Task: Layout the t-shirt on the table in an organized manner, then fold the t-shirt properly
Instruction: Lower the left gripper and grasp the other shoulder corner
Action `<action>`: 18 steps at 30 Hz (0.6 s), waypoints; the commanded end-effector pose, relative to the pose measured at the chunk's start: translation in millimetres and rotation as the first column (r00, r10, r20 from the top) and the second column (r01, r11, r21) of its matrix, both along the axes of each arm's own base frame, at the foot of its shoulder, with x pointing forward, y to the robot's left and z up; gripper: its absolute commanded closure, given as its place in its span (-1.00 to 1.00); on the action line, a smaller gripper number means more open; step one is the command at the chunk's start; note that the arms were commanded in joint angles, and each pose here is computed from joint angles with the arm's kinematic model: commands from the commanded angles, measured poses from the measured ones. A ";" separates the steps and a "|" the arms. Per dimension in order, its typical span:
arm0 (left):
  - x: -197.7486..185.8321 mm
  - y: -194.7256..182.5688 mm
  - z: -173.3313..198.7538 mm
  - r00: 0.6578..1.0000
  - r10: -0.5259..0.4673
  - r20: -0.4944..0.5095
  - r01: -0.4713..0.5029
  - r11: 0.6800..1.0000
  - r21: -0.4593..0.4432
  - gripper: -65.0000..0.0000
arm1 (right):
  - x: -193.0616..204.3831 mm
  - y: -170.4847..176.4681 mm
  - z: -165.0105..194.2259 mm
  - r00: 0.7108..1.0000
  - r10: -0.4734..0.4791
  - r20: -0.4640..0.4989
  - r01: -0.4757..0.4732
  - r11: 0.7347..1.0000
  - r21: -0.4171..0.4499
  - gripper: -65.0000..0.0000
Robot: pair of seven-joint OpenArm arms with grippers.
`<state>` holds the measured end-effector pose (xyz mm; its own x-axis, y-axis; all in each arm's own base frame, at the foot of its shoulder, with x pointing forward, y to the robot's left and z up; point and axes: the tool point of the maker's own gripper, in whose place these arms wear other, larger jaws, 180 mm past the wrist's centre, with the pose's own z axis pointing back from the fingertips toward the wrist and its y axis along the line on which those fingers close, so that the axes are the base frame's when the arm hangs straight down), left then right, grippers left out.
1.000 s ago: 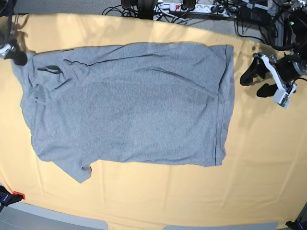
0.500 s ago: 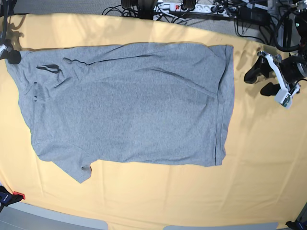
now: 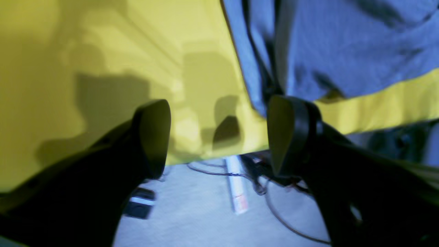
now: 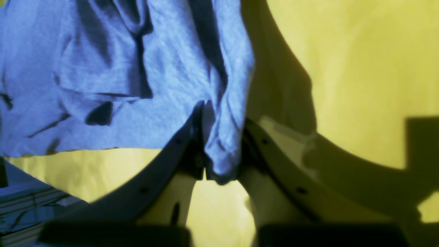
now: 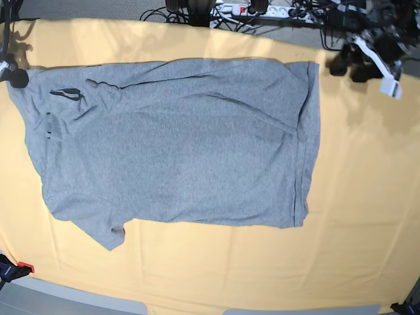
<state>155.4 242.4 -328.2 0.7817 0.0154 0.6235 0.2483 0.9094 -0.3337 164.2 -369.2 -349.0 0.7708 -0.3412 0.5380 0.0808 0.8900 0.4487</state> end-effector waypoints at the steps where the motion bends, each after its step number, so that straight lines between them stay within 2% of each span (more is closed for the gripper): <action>1: 7.1 1.3 7.9 0.999 0.009 0.045 -0.009 1.000 0.007 -0.38 | 9.0 -7.7 17.0 0.999 0.011 0.050 -0.010 1.000 -0.026 1.00; 4: 7.3 3.0 -0.3 0.995 0.096 0.038 -0.096 0.995 0.000 -0.38 | 9.1 -7.6 17.1 0.999 0.011 0.051 -0.010 1.000 -0.025 1.00; 7: 8.7 0.0 -4.3 0.989 0.141 0.042 -0.140 0.990 -0.019 -0.38 | 9.0 -7.6 17.0 0.999 0.011 0.051 -0.010 1.000 -0.025 1.00; 14: 10.1 -48.5 -17.8 1.000 0.025 0.009 -0.024 0.995 -0.097 -0.38 | 9.1 -7.6 17.1 0.999 0.011 0.051 -0.010 1.000 -0.025 1.00; 18: 12.5 -70.3 -24.8 0.999 -0.042 -0.004 0.041 0.994 -0.104 -0.38 | 9.0 -7.7 17.0 0.999 0.011 0.050 -0.010 1.000 -0.026 1.00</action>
<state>170.8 169.2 -352.9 0.7804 0.0680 0.6216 0.2800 0.8509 -0.4446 165.8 -368.8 -346.8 0.7651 -0.3434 0.5447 0.0748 0.8876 0.4545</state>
